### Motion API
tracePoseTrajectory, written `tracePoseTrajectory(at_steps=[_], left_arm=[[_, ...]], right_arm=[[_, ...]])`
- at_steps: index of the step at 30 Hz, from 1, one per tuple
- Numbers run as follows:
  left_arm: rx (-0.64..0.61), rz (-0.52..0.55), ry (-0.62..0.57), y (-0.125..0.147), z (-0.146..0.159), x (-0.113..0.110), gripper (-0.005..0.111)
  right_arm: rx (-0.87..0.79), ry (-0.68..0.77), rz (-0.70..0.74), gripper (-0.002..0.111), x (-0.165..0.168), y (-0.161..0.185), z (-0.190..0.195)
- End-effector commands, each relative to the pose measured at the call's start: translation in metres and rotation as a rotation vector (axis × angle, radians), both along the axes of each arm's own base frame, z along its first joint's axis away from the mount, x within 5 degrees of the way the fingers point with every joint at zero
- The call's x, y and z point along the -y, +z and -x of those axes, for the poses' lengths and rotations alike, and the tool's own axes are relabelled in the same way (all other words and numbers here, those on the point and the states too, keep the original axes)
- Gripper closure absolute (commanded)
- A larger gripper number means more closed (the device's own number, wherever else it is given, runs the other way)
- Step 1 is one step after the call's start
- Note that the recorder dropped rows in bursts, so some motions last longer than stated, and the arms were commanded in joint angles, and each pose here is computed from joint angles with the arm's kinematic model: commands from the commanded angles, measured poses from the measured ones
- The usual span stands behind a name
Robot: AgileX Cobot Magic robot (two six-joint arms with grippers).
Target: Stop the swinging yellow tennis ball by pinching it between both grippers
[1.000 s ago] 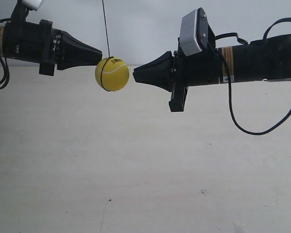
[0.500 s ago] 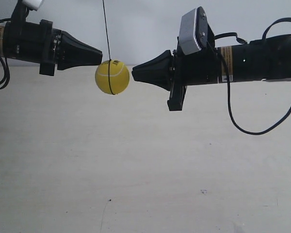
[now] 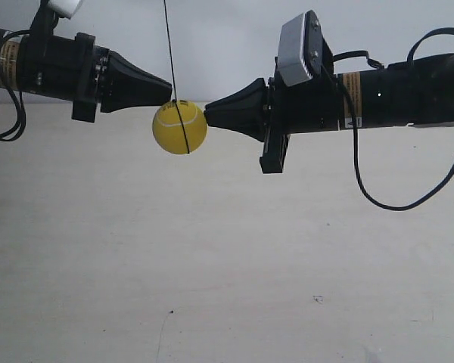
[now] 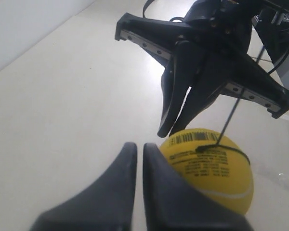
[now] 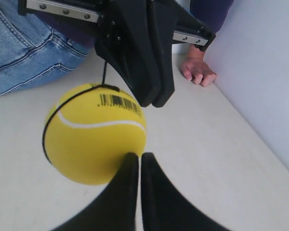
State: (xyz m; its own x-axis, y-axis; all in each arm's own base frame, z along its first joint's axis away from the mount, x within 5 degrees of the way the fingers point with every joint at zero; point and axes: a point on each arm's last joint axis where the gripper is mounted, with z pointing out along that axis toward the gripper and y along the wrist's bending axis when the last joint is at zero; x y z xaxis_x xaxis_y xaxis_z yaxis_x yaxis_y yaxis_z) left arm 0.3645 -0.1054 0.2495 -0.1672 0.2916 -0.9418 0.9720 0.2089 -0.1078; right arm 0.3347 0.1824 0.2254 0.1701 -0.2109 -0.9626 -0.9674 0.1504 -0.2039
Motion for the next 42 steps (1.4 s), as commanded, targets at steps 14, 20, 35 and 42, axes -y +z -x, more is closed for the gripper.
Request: tracePoseTrajectory(at_steps=[14, 20, 35, 42], left_arm=[[0.002, 0.013, -0.001, 0.005, 0.001, 0.002, 0.102], [0.002, 0.013, -0.001, 0.005, 0.001, 0.002, 0.102], [0.002, 0.013, 0.042, 0.005, -0.003, -0.014, 0.102], [0.002, 0.013, 0.052, 0.005, -0.004, -0.017, 0.102]], right_arm=[[0.006, 0.001, -0.013, 0.108, -0.001, 0.003, -0.001], [0.005, 0.001, -0.013, 0.108, -0.001, 0.003, -0.001], [0.015, -0.036, 0.019, 0.108, 0.001, 0.0, -0.004], [0.017, -0.04, 0.023, 0.108, 0.001, 0.0, -0.005]])
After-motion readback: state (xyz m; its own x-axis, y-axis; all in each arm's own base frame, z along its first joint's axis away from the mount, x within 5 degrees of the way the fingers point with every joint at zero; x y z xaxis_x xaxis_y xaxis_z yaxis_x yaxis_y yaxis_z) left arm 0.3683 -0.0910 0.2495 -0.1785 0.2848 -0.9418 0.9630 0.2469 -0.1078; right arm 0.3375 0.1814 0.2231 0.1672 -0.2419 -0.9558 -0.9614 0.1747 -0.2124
